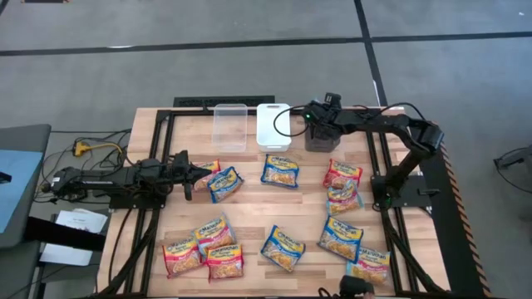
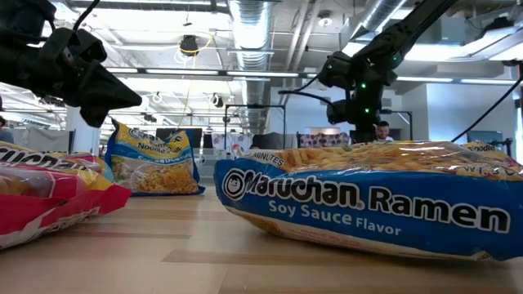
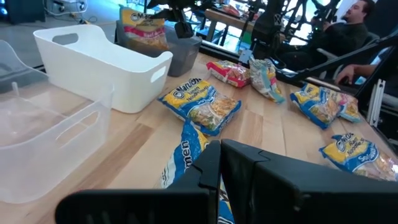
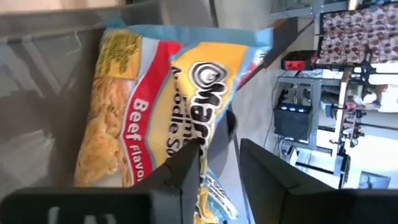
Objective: Sort Maruchan noodles
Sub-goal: Put the light blue noodle pack into the black bin
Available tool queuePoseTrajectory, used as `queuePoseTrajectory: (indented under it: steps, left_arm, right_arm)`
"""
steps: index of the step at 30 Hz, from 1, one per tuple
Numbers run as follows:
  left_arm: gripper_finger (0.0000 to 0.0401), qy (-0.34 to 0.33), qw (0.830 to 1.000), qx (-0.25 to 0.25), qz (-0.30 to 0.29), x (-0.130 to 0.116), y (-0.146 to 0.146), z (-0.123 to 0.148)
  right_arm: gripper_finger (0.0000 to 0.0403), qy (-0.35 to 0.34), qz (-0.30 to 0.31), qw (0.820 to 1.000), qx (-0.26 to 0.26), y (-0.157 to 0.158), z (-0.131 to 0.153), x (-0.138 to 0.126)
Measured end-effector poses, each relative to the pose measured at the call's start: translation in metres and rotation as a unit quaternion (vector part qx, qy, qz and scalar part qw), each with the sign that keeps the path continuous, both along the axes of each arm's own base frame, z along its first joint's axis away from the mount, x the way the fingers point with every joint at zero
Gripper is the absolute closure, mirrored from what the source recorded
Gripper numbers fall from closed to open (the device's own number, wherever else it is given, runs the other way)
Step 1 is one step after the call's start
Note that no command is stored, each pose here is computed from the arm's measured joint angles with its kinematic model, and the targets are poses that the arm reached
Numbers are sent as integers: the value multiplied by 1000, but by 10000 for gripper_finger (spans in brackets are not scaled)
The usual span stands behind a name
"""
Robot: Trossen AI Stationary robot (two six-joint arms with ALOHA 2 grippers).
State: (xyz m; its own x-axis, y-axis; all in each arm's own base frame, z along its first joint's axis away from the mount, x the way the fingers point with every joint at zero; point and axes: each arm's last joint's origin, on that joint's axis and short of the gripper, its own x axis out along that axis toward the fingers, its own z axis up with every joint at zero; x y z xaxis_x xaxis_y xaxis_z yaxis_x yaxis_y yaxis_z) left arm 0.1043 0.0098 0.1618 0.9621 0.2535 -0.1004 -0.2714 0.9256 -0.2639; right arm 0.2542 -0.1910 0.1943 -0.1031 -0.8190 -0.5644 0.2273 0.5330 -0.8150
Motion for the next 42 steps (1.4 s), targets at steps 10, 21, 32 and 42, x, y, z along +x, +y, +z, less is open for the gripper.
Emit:
queuePoseTrajectory:
  steps: [10,21,32,42]
  left_arm:
    - [401,3,1000,10,-1,0,0,0]
    - [401,-3,1000,-10,1,0,0,0]
    - [401,-7,1000,-20,2,0,0,0]
    - [401,-8,1000,-23,2,0,0,0]
  right_arm:
    - [214,-16,4,999,-39,4,27,18]
    - [215,33,-25,999,10,3,19,1]
    - [209,-126,-81,979,138,-20,40,-10]
    - [209,-324,-187,885,277,-54,65,-35]
